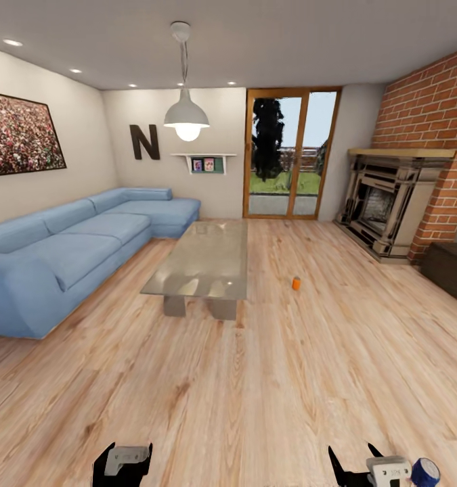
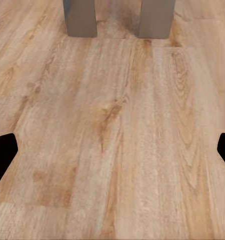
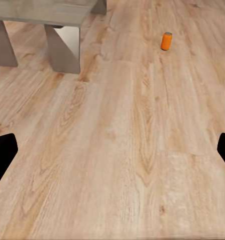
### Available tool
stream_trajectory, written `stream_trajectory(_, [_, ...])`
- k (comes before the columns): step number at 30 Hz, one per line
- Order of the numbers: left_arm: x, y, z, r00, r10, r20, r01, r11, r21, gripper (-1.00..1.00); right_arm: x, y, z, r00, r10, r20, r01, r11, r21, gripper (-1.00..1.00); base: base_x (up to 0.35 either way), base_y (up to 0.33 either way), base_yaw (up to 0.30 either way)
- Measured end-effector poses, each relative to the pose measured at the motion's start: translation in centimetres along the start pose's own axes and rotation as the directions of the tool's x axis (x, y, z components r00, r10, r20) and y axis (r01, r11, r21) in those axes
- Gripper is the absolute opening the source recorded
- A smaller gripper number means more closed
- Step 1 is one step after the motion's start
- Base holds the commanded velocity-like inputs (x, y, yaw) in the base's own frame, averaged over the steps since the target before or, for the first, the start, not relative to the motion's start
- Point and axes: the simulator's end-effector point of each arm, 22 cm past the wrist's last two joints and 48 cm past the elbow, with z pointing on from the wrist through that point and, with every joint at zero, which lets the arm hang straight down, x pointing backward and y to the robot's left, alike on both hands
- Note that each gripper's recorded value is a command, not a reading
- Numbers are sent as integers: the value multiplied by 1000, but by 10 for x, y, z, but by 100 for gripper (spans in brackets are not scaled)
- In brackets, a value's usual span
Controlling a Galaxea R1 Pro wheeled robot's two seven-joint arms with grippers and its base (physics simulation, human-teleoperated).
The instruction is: Put the three can of soda from the living room inside the tash can in the kitchen.
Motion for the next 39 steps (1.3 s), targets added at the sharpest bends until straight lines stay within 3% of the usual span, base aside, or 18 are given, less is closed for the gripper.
stream_trajectory(14, [0, 0, 0, 1000, 0, 0, 0, 1000, 0, 100, 0, -3, 0, 1000, 14, 2, -14, 1000, 9, 100, 0, 0, -250])
stream_trajectory(22, [0, 0, 0, 1000, 1, -1, -1, 1000, 0, 100, -2, -31, -3, 1000, 25, 8, -25, 997, 68, 100, 0, 0, -251])
stream_trajectory(24, [0, 0, 0, 1000, 2, -1, -2, 1000, 0, 100, -3, -38, -4, 999, 36, 11, -37, 996, 83, 100, 0, 0, -251])
stream_trajectory(28, [0, 0, 0, 1000, 2, -1, -2, 1000, 0, 100, -6, -49, -6, 993, 115, 33, -118, 987, 111, 100, 0, 0, -251])
stream_trajectory(39, [0, 0, 0, 1000, 4, -1, -4, 1000, 1, 100, -6, -51, -6, 991, 127, 37, -131, 985, 115, 100, 62, 39, -252])
